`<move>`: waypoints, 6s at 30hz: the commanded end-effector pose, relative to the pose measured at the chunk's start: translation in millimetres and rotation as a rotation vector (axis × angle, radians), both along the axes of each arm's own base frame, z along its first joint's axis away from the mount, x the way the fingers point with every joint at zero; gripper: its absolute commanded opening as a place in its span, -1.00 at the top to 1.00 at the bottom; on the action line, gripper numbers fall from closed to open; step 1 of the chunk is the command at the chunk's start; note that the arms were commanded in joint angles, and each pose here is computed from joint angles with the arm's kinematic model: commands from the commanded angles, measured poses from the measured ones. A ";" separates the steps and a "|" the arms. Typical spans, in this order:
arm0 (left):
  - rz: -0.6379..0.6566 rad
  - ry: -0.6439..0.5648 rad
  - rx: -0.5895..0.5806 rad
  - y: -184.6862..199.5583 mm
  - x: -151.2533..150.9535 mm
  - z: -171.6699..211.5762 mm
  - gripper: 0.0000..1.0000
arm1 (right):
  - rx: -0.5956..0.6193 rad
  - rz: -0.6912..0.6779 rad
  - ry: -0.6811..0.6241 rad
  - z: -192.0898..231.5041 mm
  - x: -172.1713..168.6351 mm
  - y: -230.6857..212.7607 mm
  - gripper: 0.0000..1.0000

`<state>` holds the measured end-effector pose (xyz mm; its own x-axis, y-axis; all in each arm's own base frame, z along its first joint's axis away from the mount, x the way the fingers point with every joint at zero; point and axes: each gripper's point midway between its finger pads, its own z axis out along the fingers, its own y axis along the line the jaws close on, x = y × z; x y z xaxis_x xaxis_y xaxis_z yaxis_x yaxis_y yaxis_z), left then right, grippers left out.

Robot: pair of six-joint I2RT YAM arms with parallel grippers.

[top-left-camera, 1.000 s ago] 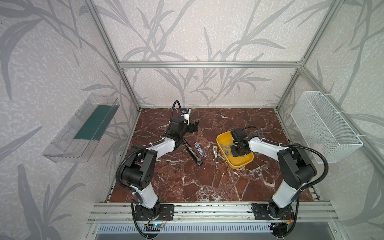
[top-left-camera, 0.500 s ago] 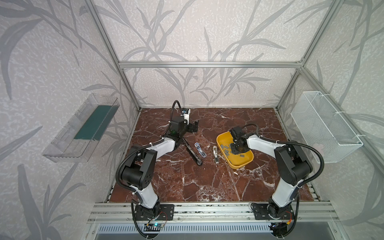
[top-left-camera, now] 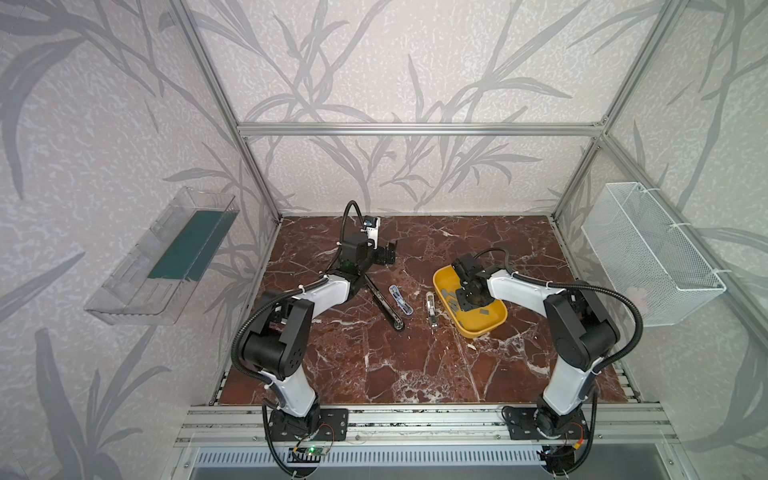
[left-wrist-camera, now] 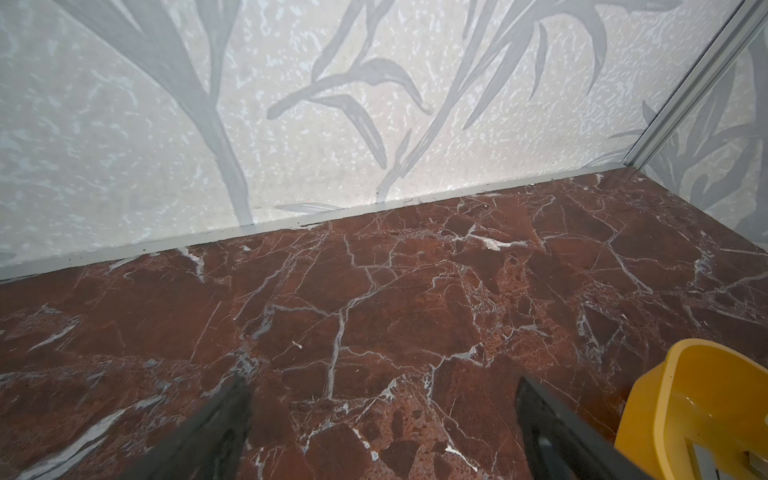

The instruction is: Load the staples into the stapler

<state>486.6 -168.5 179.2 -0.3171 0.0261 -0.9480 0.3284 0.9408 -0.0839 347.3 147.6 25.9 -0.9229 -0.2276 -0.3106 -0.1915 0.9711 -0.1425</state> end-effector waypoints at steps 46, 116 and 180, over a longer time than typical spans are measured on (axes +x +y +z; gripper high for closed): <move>-0.009 -0.039 -0.030 3.7 -2.9 15.6 -0.98 | 0.211 -0.294 0.022 -11.7 10.9 5.7 0.24; -0.151 0.148 -0.381 -0.9 -112.6 20.9 -0.98 | 0.340 0.116 -0.468 132.2 -77.0 91.7 0.76; -0.188 0.150 -0.227 11.5 -172.6 -3.7 -0.98 | 0.267 0.054 -0.357 41.3 -50.6 133.6 0.86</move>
